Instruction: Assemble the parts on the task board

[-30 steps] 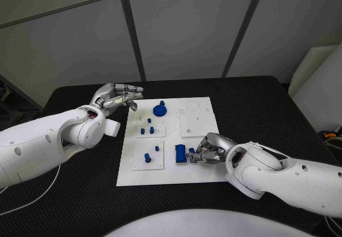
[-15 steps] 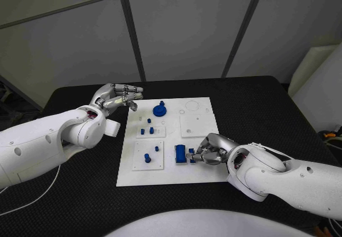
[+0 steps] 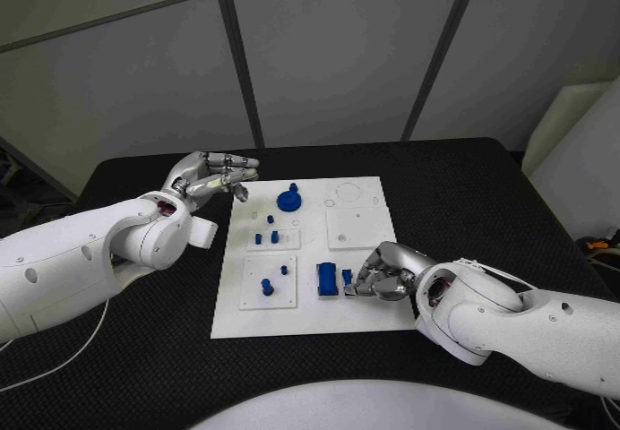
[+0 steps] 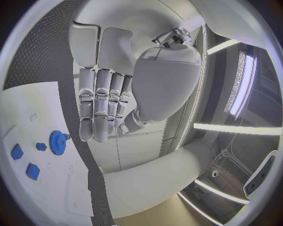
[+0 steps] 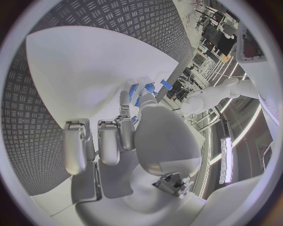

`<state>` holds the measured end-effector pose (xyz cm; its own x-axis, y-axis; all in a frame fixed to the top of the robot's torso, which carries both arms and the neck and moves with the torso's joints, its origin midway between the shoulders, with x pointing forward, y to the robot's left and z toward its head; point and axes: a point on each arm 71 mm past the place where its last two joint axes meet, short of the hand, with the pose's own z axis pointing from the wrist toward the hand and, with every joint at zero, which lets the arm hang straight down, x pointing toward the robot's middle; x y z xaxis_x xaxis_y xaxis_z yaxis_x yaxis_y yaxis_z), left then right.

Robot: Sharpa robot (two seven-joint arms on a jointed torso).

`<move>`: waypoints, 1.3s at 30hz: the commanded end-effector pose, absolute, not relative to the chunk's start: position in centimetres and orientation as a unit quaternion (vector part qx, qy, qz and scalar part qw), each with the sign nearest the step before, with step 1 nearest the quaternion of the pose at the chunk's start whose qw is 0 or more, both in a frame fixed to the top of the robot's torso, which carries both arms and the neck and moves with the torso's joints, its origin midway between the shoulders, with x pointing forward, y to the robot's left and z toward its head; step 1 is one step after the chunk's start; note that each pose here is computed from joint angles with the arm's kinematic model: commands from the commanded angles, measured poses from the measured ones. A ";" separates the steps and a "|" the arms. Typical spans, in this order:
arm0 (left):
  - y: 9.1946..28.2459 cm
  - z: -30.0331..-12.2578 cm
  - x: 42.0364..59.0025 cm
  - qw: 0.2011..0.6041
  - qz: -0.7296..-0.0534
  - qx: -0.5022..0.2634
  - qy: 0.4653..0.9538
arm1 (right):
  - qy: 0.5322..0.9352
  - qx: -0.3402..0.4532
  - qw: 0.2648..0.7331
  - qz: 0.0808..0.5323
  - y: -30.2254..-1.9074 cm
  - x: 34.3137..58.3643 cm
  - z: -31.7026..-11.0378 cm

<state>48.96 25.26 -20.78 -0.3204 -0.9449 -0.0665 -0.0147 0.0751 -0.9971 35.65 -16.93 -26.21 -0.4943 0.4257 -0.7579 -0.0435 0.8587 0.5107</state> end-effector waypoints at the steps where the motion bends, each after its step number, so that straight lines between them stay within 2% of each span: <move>1: 25.2 -20.7 49.0 0.420 -0.553 -0.399 0.599 | 0.834 0.099 0.483 0.248 -16.7 35.6 -26.2; 28: 25.1 -20.7 49.0 0.419 -0.553 -0.399 0.599 | 0.835 0.095 0.485 0.240 -17.0 36.5 -26.9; 34: 25.1 -20.7 49.0 0.419 -0.553 -0.399 0.599 | 0.831 0.094 0.487 0.250 -17.0 36.3 -26.7; 39: 25.0 -20.8 49.0 0.419 -0.553 -0.399 0.599 | 0.824 0.099 0.483 0.278 -17.2 36.1 -26.4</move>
<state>49.01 25.14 -20.83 -0.3220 -0.9445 -0.0655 -0.0171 0.0750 -0.9970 36.19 -17.48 -26.68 -0.5083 0.4062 -0.7594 -0.0756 0.8574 0.5092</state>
